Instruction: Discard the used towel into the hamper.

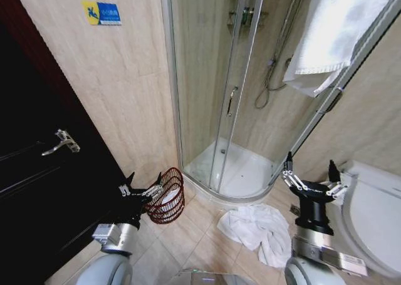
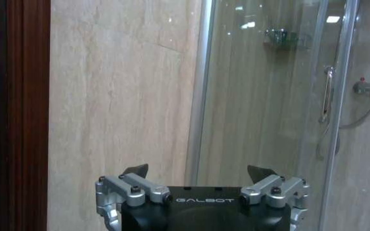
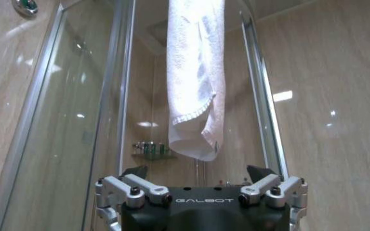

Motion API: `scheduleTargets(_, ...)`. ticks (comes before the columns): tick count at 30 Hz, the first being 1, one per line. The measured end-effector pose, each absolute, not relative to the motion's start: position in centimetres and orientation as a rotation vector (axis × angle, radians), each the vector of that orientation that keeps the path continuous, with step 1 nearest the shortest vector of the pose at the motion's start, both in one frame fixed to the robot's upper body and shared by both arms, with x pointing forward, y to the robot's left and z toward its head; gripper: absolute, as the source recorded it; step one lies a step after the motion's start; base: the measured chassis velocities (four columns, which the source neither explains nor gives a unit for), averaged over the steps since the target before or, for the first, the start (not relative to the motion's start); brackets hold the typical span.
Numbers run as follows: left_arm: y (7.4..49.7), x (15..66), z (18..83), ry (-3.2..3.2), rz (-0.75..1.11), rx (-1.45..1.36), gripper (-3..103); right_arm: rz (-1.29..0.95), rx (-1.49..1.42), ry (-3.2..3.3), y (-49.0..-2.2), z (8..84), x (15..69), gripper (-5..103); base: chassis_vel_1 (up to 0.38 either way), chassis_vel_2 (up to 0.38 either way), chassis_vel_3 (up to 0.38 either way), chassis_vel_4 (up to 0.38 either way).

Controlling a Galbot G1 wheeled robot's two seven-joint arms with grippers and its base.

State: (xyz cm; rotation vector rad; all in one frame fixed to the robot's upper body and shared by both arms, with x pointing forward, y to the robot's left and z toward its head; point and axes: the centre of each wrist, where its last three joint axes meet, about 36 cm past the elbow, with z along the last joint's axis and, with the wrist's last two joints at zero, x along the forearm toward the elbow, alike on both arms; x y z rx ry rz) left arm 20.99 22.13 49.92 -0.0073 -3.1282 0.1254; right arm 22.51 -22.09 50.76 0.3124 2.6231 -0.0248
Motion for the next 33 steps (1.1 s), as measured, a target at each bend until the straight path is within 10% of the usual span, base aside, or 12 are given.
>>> scheduleTargets(33, 22.0, 20.9, 49.8, -3.165, 0.141, -0.125, 100, -0.038, 0.235, 2.53, -26.5, 51.2, 21.9, 100, 0.0, 0.0, 0.0, 0.0)
